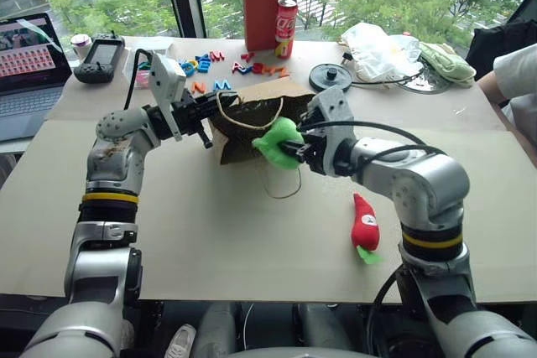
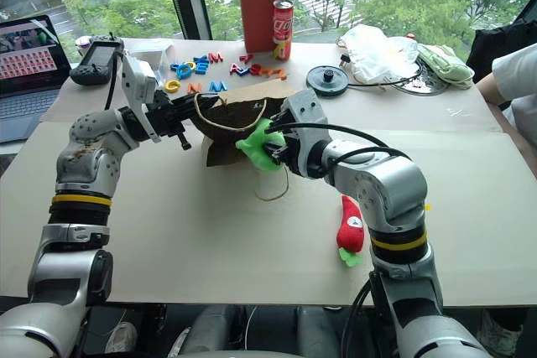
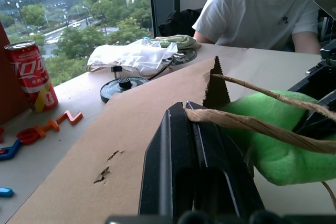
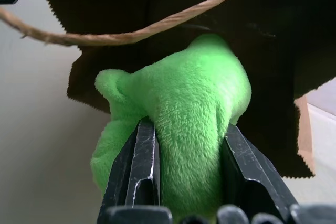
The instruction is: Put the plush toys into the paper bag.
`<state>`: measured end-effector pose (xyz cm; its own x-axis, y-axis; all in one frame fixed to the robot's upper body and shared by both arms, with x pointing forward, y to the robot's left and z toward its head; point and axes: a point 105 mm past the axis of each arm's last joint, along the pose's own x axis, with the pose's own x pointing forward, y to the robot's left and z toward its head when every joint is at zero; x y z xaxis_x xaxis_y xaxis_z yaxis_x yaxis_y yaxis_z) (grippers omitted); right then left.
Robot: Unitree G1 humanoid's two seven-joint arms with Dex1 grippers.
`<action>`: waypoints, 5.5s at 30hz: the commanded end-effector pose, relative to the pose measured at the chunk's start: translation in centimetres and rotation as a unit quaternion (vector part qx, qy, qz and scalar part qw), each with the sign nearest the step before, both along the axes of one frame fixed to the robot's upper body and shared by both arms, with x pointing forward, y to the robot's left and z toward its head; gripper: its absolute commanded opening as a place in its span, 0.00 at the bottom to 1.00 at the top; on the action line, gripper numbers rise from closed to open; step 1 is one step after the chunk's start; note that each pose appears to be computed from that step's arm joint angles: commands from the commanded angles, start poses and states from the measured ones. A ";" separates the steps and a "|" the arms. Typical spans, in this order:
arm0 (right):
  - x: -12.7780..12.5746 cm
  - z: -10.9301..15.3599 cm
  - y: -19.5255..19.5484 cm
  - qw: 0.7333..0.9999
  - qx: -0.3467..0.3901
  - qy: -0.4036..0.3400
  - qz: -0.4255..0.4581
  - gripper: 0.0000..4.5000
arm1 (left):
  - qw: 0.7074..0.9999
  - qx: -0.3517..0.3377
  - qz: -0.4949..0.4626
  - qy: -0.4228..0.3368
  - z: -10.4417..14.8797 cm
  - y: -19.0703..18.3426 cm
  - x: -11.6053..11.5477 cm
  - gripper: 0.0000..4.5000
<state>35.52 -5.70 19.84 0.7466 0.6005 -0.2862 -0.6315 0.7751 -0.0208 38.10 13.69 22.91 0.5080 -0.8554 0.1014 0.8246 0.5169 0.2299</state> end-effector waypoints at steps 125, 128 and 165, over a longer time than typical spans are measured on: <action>5.5 1.0 8.4 0.995 0.093 0.017 -0.044 0.21 | 0.998 0.005 -0.055 -0.006 0.6 -2.4 -1.0 0.00; 5.3 0.7 8.3 0.994 0.098 0.023 -0.041 0.41 | 0.998 0.006 -0.054 -0.005 0.5 -2.4 -1.0 0.00; 0.9 -8.4 0.2 0.996 -0.044 0.067 -0.032 0.70 | 0.999 0.013 -0.047 -0.007 0.6 -1.9 -1.0 0.00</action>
<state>36.20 -5.84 10.34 0.7219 0.4987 -0.4798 -0.5652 0.8249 0.0071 37.46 11.81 21.79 0.4336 -0.8992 0.0580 0.8775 0.4360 0.1998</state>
